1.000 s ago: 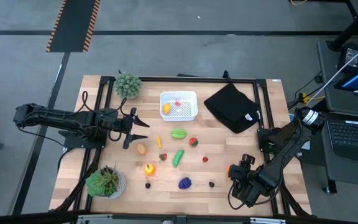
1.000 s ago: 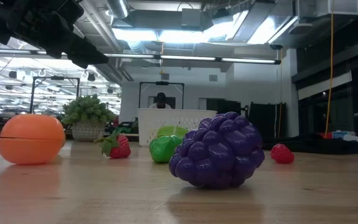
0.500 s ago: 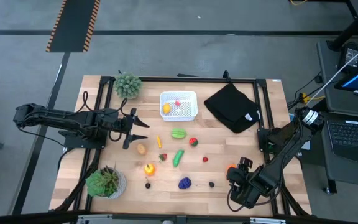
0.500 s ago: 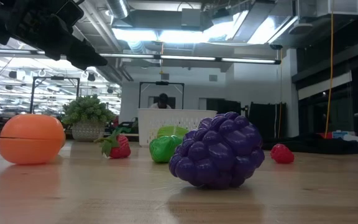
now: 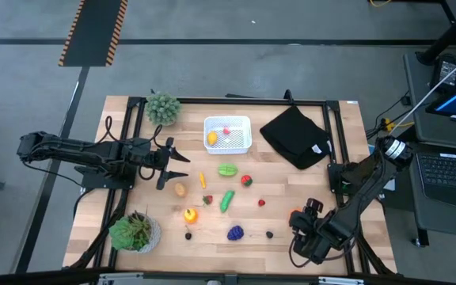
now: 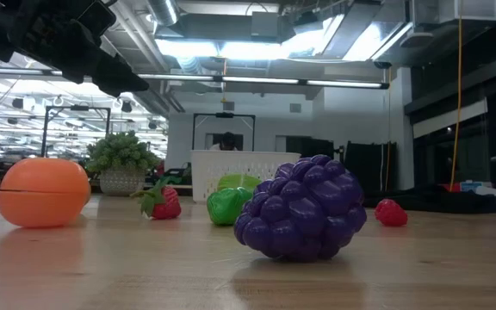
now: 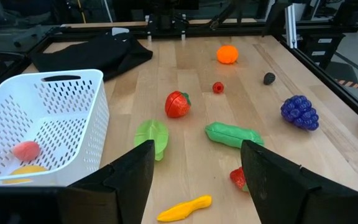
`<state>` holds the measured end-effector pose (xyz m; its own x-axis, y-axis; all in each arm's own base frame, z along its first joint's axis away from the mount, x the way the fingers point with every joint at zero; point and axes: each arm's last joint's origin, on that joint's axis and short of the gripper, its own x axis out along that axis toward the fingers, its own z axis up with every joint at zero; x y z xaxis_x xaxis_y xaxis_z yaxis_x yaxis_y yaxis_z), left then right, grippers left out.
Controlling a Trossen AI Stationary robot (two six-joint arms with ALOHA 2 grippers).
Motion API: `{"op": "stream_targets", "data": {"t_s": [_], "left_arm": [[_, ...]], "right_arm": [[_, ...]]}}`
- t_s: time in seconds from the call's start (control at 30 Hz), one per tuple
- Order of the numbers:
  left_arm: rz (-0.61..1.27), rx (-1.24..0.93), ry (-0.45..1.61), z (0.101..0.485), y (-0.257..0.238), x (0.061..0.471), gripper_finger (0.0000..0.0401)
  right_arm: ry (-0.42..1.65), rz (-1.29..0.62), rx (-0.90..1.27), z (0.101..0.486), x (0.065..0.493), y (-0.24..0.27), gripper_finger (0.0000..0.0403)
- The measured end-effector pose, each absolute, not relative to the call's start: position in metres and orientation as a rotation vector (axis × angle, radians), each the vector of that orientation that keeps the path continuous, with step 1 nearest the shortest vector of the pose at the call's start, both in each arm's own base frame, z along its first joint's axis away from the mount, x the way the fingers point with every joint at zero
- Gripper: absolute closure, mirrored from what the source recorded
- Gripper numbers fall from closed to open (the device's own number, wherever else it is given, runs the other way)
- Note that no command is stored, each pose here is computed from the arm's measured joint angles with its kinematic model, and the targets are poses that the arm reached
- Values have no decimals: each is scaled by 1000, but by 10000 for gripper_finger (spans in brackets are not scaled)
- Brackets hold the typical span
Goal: Pick and placing Produce into tupperware
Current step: Put the pumpkin into the white bin
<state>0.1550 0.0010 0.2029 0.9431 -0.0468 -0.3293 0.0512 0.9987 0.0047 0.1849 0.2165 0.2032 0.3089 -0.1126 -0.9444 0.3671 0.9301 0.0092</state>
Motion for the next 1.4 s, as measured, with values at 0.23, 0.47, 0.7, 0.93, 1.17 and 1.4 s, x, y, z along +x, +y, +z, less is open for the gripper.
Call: {"op": "stream_targets", "data": {"t_s": [0.23, 0.47, 0.7, 0.93, 1.17, 1.4], "left_arm": [[-50, 13, 335, 203, 1, 155, 170], [-50, 12, 335, 203, 1, 155, 170], [-50, 12, 335, 203, 1, 155, 170], [-50, 12, 335, 203, 1, 155, 170], [-50, 12, 335, 203, 1, 155, 170], [-50, 12, 335, 203, 1, 155, 170]], "right_arm": [[1235, -387, 261, 188, 185, 205, 119], [1284, -400, 268, 178, 182, 200, 70], [1306, -403, 239, 173, 179, 196, 66], [1303, -400, 245, 162, 177, 193, 67], [1291, -399, 271, 150, 177, 187, 67], [1293, -415, 277, 141, 176, 180, 67]]}}
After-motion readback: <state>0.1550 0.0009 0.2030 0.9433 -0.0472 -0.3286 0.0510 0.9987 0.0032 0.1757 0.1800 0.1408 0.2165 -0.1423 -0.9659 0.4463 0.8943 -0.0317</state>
